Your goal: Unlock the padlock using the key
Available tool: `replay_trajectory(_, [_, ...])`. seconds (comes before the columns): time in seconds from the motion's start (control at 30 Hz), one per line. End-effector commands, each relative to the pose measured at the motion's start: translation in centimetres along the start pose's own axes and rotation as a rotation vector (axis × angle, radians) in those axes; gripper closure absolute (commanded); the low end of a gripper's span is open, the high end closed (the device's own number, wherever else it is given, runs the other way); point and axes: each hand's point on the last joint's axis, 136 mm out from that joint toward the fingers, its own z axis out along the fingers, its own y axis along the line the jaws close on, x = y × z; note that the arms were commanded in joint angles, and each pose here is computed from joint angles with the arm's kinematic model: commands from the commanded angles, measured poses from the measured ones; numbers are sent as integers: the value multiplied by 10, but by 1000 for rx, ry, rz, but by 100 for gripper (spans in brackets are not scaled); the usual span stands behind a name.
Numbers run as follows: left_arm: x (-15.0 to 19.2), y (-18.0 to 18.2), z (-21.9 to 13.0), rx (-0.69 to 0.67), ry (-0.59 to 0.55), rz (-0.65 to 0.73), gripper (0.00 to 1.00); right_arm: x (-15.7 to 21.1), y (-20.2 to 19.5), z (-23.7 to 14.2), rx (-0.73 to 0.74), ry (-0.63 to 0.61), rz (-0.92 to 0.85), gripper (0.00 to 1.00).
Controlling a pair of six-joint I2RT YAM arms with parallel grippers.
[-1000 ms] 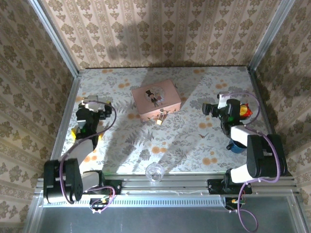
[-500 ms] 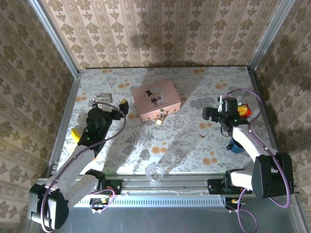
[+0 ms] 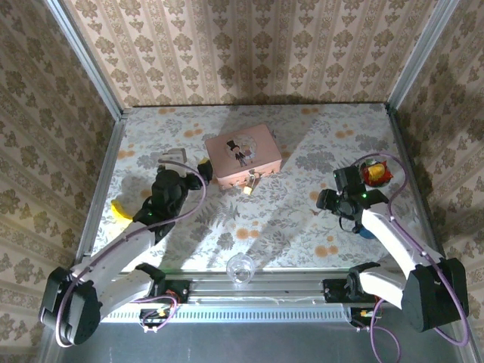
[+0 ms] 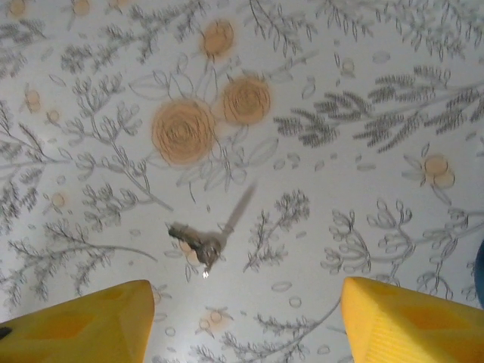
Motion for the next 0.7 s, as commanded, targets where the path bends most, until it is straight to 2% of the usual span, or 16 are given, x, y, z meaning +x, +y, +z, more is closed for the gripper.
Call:
replay_trajectory(0.0, [-10, -1, 4, -13, -44, -26, 0, 26, -17, -1, 58, 56, 98, 36])
replay_trajectory(0.23, [-3, -1, 12, -21, -29, -24, 0, 40, -20, 0, 55, 71, 137, 43])
replay_trajectory(0.67, [2, 2, 21, -52, -18, -30, 0, 43, 3, 23, 34, 141, 104, 57])
